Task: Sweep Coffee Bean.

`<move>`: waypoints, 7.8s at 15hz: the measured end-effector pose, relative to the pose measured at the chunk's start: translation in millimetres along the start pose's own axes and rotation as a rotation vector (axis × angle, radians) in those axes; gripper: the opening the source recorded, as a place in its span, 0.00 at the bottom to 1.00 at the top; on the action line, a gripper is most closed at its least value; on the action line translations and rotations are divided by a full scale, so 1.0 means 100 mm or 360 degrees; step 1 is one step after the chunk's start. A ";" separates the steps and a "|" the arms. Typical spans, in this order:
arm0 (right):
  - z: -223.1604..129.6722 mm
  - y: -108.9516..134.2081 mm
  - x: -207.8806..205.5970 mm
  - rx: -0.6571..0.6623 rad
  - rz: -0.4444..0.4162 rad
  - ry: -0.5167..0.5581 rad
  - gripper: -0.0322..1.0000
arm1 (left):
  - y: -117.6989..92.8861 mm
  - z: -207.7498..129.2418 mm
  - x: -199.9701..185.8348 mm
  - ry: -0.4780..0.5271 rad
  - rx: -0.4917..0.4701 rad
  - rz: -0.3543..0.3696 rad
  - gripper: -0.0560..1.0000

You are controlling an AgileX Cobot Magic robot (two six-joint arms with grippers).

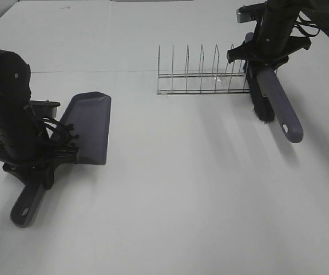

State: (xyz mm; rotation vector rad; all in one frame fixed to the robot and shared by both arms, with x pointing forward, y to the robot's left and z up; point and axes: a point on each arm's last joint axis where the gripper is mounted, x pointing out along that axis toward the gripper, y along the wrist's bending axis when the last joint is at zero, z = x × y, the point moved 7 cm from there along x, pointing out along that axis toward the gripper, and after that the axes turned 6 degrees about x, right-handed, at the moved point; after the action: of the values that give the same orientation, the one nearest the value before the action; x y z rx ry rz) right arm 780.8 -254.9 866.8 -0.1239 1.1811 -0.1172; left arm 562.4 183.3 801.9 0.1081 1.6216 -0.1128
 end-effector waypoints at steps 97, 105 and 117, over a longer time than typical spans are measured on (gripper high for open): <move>-3.86 -0.59 -3.13 0.0039 0.0456 -0.0995 0.70 | 0.41 -2.79 -1.96 -0.1601 0.0659 -0.0167 0.72; -3.86 -0.59 -3.13 0.0041 0.0459 -0.1000 0.70 | 0.41 -2.79 -1.96 -0.1601 0.0659 -0.0167 0.72; -3.86 -0.59 -3.13 0.0041 0.0459 -0.1000 0.70 | 0.61 -2.77 -1.98 -0.1649 0.0260 0.0031 0.72</move>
State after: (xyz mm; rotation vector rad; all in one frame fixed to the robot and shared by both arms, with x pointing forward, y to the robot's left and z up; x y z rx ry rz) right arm 304.3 -277.8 1017.8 0.0348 0.5601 0.1542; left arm 307.3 281.7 1013.8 0.1570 0.5760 -0.2393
